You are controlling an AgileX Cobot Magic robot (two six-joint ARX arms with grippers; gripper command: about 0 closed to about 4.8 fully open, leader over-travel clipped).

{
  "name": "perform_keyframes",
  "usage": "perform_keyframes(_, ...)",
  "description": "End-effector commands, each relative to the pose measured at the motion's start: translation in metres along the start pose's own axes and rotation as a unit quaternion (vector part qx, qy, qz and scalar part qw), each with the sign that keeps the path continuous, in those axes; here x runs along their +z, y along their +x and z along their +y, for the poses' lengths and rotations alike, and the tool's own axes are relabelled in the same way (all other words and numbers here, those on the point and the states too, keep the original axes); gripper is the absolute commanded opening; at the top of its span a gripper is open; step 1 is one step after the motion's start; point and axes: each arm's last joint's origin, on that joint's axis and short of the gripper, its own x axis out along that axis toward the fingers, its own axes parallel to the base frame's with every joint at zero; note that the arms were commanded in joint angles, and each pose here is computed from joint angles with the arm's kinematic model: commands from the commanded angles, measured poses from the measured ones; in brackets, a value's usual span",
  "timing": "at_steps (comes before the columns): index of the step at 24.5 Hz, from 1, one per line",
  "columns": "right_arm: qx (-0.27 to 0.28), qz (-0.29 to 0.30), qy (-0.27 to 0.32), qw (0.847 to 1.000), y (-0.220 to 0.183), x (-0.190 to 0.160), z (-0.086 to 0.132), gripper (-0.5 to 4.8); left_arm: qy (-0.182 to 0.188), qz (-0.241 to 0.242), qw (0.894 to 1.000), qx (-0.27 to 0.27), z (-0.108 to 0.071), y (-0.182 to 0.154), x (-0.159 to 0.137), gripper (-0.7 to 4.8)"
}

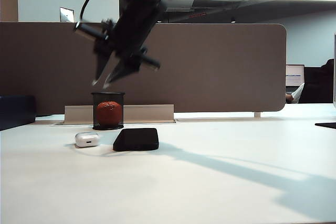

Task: Find the wireless headphone case on the desktop and place it on the left side of the phone.

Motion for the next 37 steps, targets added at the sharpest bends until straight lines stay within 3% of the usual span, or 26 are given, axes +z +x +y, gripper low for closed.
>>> perform_keyframes(1,-0.029,-0.043,-0.027,0.998,-0.034,0.018,0.001,0.48,0.005,-0.017,0.999,0.034,0.002,0.000,0.004,-0.05)
perform_keyframes(4,-0.055,-0.086,-0.041,0.994,-0.077,0.036,-0.003,-0.04,0.006,-0.026,0.997,0.073,0.004,-0.001,0.006,-0.05)
perform_keyframes(10,-0.142,-0.144,-0.079,0.976,-0.154,0.053,-0.009,-0.04,0.005,-0.026,0.993,0.117,0.007,-0.001,0.006,-0.05)
perform_keyframes(19,-0.194,-0.224,-0.086,0.951,-0.253,0.061,-0.016,-0.04,0.004,-0.026,0.990,0.142,0.008,-0.002,0.006,-0.05)
perform_keyframes(32,-0.272,-0.230,-0.053,0.933,-0.361,0.033,-0.061,-0.04,0.004,-0.026,0.990,0.142,0.008,-0.002,0.006,-0.05)
perform_keyframes(37,-0.298,-0.225,-0.020,0.927,-0.389,-0.011,-0.089,-0.04,0.005,-0.026,0.990,0.142,0.008,-0.002,0.006,-0.05)
